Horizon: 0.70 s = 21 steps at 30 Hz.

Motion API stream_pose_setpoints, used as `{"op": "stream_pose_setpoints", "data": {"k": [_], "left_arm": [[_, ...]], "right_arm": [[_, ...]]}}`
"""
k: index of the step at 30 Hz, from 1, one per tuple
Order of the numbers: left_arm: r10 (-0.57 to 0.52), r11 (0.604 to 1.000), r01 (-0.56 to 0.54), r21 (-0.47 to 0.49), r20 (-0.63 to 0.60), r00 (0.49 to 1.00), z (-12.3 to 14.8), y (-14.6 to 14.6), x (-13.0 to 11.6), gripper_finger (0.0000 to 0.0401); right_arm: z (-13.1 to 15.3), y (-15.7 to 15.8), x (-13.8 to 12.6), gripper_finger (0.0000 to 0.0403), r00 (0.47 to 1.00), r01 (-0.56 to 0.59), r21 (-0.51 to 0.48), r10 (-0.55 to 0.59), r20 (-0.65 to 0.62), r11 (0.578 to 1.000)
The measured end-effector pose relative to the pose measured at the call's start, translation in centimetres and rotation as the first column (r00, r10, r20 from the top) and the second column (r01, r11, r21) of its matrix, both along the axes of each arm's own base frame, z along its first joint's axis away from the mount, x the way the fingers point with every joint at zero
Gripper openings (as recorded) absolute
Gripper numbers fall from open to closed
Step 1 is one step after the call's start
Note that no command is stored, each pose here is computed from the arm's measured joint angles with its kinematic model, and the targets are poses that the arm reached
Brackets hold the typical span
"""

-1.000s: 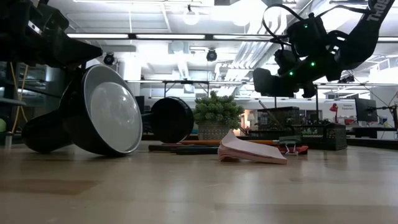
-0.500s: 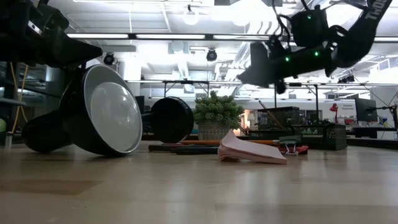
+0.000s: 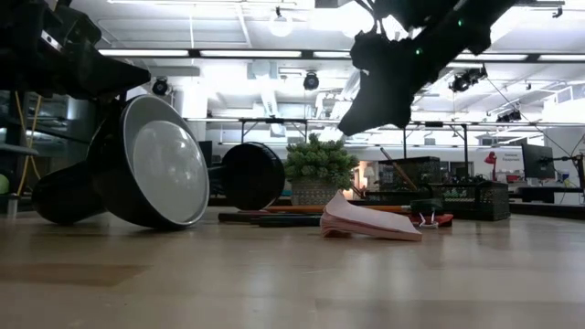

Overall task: Pick and place office supplies into organizer
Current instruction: Put the bottom pencil into the top left section of the desk organizer

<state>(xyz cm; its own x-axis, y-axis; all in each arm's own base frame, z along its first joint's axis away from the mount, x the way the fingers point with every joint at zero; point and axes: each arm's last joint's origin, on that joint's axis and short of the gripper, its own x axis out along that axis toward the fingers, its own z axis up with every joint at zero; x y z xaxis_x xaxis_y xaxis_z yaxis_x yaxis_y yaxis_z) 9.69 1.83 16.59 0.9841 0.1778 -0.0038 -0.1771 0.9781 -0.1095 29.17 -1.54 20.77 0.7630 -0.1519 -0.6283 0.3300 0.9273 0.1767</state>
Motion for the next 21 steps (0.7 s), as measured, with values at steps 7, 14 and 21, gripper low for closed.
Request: {"op": "stream_pose_setpoints", "data": {"k": [7,14,21], "left_arm": [[0.0,1.0,0.0,0.0,0.0,1.0,0.0,0.0,0.0,0.0001],[0.0,1.0,0.0,0.0,0.0,1.0,0.0,0.0,0.0,0.0001],[0.0,1.0,0.0,0.0,0.0,1.0,0.0,0.0,0.0,0.0001]], "right_arm": [[-0.3,1.8,-0.3,0.0089,0.996,-0.036,0.111,0.044,-0.074,0.993],[-2.5,3.3,0.1,0.0089,0.977,-0.094,0.096,0.11,-0.181,0.991],[-5.7,3.8,1.1,0.0089,0.957,-0.104,0.097,0.126,-0.262,0.99]]}}
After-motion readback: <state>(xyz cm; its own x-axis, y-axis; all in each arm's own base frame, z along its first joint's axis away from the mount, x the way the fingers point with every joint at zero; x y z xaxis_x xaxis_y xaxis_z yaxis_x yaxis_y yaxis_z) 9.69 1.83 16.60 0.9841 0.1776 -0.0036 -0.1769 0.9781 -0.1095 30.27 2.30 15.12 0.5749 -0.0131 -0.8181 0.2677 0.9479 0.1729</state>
